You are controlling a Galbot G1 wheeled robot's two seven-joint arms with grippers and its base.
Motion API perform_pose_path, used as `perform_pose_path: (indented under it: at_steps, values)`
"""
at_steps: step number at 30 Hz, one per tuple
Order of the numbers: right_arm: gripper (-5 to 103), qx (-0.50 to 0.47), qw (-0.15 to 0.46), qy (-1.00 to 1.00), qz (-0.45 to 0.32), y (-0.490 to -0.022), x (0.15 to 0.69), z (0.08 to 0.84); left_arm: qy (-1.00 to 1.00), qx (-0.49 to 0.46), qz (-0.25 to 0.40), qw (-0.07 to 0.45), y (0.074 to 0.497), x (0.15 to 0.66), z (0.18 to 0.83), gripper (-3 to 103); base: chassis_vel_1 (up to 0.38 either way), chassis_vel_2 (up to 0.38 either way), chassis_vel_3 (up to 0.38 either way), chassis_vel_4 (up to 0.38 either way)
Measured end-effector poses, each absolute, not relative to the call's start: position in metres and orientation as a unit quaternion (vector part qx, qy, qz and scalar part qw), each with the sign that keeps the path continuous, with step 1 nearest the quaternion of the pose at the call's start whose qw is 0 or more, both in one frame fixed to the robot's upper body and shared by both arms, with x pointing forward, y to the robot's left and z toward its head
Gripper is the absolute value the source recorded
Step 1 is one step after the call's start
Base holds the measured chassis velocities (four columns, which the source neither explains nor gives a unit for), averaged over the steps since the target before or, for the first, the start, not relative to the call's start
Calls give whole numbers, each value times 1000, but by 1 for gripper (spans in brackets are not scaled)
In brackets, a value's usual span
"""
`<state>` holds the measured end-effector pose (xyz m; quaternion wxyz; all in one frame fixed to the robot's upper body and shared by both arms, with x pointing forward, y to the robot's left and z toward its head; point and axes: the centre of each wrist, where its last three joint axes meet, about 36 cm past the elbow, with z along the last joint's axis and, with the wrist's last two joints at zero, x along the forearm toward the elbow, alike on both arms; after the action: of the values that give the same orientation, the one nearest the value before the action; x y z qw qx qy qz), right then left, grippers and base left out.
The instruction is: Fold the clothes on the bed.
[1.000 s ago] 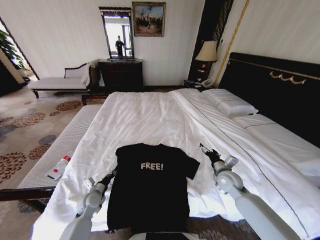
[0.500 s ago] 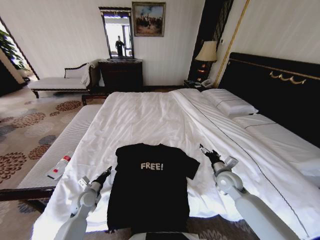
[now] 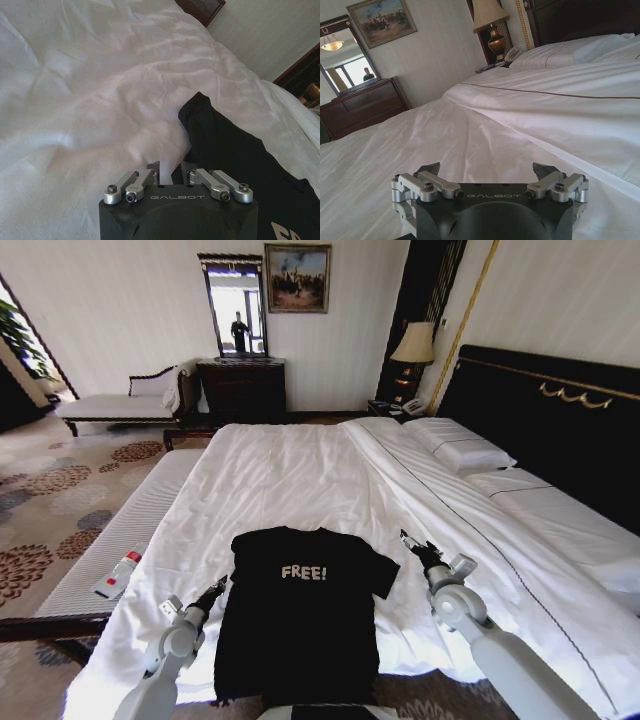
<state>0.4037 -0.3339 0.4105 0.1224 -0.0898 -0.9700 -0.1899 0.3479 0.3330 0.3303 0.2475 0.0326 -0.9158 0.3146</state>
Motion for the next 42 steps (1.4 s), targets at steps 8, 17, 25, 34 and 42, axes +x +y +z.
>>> perform_pose_path:
  at_steps: [8,17,25,34,42]
  values:
    - [100,-90,123,-970,-190,-333,405,408,-914,30,319,250,330,350,326,34,0,0,0,0]
    - [100,-91,125,-970,-188,-334,405,407,-912,27,321,254,323,354,320,28,0,0,0,0]
    - [100,-92,125,-970,-187,-334,405,405,-911,28,322,255,323,356,316,24,0,0,0,0]
    - [100,-92,126,-970,-187,-333,405,404,-910,27,327,255,320,356,314,8,0,0,0,0]
    - [100,-92,126,-970,-187,-332,405,403,-914,31,325,242,328,357,323,0,0,0,0,0]
